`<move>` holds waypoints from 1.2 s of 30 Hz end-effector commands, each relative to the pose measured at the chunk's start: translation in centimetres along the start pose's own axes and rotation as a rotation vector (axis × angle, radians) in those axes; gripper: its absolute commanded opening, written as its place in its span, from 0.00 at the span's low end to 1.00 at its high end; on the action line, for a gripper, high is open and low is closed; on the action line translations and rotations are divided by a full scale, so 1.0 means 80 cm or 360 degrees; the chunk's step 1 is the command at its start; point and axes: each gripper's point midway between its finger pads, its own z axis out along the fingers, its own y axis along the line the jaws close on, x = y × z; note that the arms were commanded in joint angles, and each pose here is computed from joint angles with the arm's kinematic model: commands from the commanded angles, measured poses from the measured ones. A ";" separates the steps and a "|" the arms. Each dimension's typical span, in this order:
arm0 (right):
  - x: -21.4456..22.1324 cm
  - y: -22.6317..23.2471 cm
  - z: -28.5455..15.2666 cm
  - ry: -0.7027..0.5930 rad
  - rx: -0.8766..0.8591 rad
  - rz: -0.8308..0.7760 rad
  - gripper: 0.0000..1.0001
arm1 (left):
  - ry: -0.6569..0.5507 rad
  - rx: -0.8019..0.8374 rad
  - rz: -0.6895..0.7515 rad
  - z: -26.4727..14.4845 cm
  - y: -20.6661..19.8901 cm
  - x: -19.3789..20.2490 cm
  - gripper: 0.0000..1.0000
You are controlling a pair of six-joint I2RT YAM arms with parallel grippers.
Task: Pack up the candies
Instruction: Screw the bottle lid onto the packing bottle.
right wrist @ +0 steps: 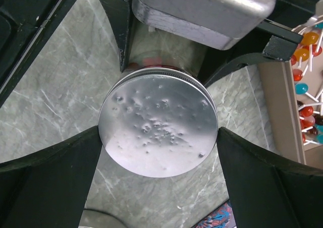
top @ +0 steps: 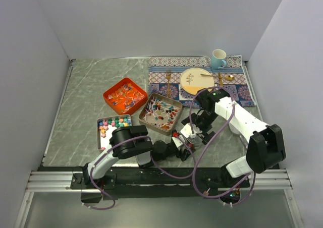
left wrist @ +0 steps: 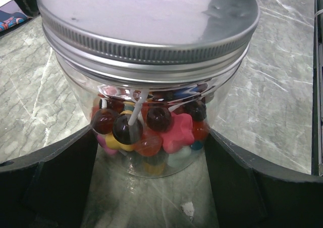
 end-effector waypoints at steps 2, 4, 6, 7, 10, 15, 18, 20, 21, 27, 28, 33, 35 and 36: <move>-0.002 -0.004 -0.004 0.0023 -0.0010 -0.0041 0.97 | 0.0276 -0.0015 -0.0146 -0.034 0.002 0.084 0.01; -0.004 -0.007 -0.006 0.0016 -0.0018 0.0061 0.91 | 0.0280 -0.0008 -0.0148 -0.035 0.000 0.084 0.01; -0.010 -0.008 -0.006 -0.0002 -0.0047 0.0171 0.84 | 0.0287 -0.0006 -0.0148 -0.035 0.000 0.085 0.01; -0.017 -0.001 -0.005 -0.0031 -0.0081 0.0323 0.80 | 0.0282 -0.0011 -0.0148 -0.034 0.001 0.084 0.01; -0.032 0.002 -0.003 -0.0113 -0.0117 0.0641 0.72 | 0.0294 -0.0032 -0.0146 -0.034 0.004 0.085 0.01; -0.057 0.021 0.014 -0.0270 -0.0044 0.0953 0.70 | 0.0284 -0.0052 -0.0139 -0.035 0.006 0.081 0.01; -0.058 0.023 0.029 -0.0269 0.0113 0.1099 0.71 | 0.0284 -0.0078 -0.0149 -0.035 0.010 0.081 0.01; -0.052 0.022 0.042 -0.0233 0.0201 0.1213 0.71 | 0.0275 -0.0087 -0.0151 -0.034 0.011 0.080 0.01; -0.046 0.021 0.040 -0.0171 0.0282 0.1243 0.71 | 0.0280 -0.0087 -0.0151 -0.034 0.011 0.081 0.01; -0.056 0.032 0.052 -0.0193 0.0302 0.1518 0.82 | 0.0287 -0.0094 -0.0137 -0.035 0.012 0.083 0.01; -0.061 0.034 0.050 -0.0216 0.0300 0.1511 0.87 | 0.0289 -0.0099 -0.0134 -0.035 0.013 0.083 0.01; -0.054 0.029 0.031 -0.0178 0.0431 0.1382 1.00 | 0.0281 -0.0080 -0.0148 -0.035 0.010 0.083 0.01; -0.048 0.047 0.027 -0.0144 0.0398 0.1363 1.00 | 0.0283 -0.0084 -0.0162 -0.036 0.010 0.084 0.01; -0.044 0.052 0.025 -0.0121 0.0392 0.1296 1.00 | 0.0281 -0.0079 -0.0166 -0.036 0.009 0.083 0.01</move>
